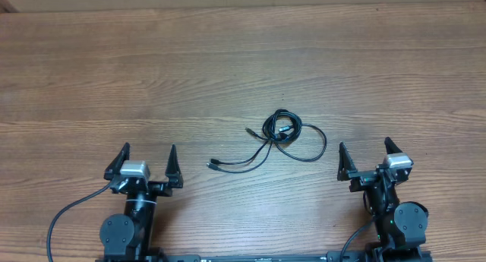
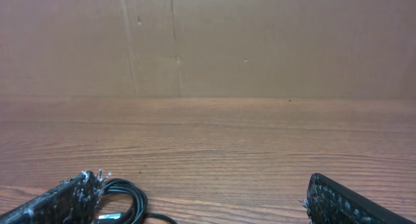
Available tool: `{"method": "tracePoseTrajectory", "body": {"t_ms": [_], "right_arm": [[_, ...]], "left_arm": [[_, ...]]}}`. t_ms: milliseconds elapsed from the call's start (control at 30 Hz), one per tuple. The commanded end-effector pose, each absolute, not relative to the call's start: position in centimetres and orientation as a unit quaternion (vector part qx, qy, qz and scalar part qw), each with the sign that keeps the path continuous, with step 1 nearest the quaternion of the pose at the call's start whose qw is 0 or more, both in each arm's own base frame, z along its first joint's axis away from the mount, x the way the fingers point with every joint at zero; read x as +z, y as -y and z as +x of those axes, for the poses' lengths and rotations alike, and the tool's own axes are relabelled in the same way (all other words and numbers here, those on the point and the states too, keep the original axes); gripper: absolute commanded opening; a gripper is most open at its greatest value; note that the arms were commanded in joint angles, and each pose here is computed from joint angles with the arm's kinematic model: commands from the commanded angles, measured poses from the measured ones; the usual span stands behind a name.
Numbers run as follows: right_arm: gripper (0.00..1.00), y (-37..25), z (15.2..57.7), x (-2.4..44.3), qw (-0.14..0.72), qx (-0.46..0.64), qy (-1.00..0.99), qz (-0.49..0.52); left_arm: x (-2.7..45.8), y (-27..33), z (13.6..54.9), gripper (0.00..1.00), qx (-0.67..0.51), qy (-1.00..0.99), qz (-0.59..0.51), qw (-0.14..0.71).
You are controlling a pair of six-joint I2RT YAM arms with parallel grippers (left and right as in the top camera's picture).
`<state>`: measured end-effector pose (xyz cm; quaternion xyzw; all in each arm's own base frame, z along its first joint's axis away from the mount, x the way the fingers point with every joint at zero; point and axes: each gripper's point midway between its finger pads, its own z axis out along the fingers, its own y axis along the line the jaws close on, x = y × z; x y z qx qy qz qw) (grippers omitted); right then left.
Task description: Untangle cables
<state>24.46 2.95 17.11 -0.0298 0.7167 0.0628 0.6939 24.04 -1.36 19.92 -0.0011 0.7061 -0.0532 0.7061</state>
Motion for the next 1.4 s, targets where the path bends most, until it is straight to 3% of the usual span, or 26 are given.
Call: {"method": "tracePoseTrajectory", "body": {"t_ms": [0, 533, 867, 1100, 1367], "right_arm": [[1.00, -3.0, 24.5, 17.0, 0.696, 0.062, -0.715, -0.030], [1.00, -3.0, 24.5, 17.0, 0.696, 0.062, -0.715, -0.030], [1.00, -3.0, 24.5, 17.0, 0.696, 0.062, -0.715, -0.030], [1.00, -3.0, 24.5, 17.0, 0.696, 0.062, -0.715, -0.030], [1.00, -3.0, 24.5, 17.0, 0.696, 0.062, -0.715, -0.030]], "left_arm": [[21.6, 1.7, 24.0, 0.99, -0.065, -0.702, 0.001, 0.709], [24.5, 3.6, 26.9, 1.00, -0.103, -0.752, 0.032, 0.650], [24.7, 6.1, 28.6, 0.99, -0.163, -0.815, 0.063, 0.553], [24.2, 9.5, 28.4, 0.99, -0.258, -0.829, 0.111, 0.484], [22.7, 14.2, 24.7, 0.99, -0.432, -0.816, 0.146, 0.355]]}}
